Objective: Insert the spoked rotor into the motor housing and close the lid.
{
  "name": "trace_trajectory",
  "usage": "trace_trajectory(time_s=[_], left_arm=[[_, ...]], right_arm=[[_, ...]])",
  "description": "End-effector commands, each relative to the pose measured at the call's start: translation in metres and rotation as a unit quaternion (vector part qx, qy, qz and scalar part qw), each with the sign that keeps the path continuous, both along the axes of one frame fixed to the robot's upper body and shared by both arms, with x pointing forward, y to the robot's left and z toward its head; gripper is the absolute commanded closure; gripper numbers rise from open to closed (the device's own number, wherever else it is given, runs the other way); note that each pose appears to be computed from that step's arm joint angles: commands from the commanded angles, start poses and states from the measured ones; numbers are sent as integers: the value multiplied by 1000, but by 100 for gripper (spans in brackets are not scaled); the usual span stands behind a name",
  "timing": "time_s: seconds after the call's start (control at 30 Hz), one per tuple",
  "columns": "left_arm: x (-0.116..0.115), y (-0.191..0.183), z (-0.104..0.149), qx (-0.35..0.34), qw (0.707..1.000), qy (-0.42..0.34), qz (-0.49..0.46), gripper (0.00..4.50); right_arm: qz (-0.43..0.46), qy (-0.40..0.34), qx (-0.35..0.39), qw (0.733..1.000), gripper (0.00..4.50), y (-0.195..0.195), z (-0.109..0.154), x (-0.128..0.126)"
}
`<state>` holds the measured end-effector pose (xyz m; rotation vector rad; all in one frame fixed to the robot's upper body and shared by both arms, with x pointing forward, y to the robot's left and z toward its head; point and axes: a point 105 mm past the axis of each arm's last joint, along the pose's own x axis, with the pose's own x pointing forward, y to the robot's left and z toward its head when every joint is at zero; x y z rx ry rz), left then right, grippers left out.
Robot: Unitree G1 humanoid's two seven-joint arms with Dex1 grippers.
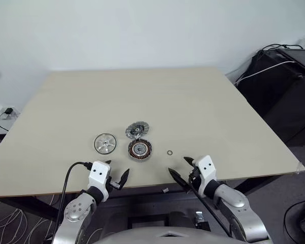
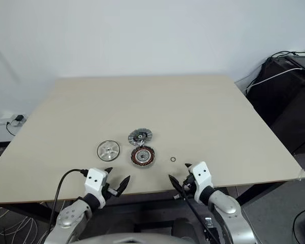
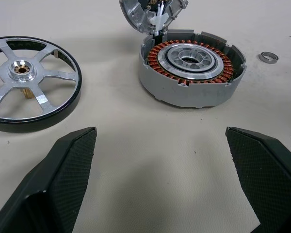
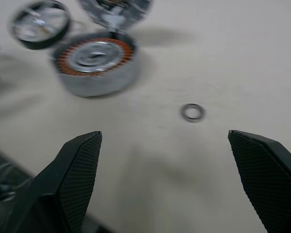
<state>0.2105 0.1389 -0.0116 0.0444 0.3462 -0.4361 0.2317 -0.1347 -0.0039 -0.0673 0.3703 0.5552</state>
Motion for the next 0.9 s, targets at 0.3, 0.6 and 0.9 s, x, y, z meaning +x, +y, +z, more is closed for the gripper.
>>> trace_trajectory(time_s=[0.3,0.6,0.9], left_arm=[[8,-6,10,-5,1000,-27,-5,0],[7,-5,11,-6,1000,-27,-2,0],[7,-6,11,-8,1000,-28,-1,0]], right_arm=[[-19,17,18,1000,3,33,-9,42],[-39,29,10,999,3,26,-14,66],[-36,51,1,998,3,26,-27,66]])
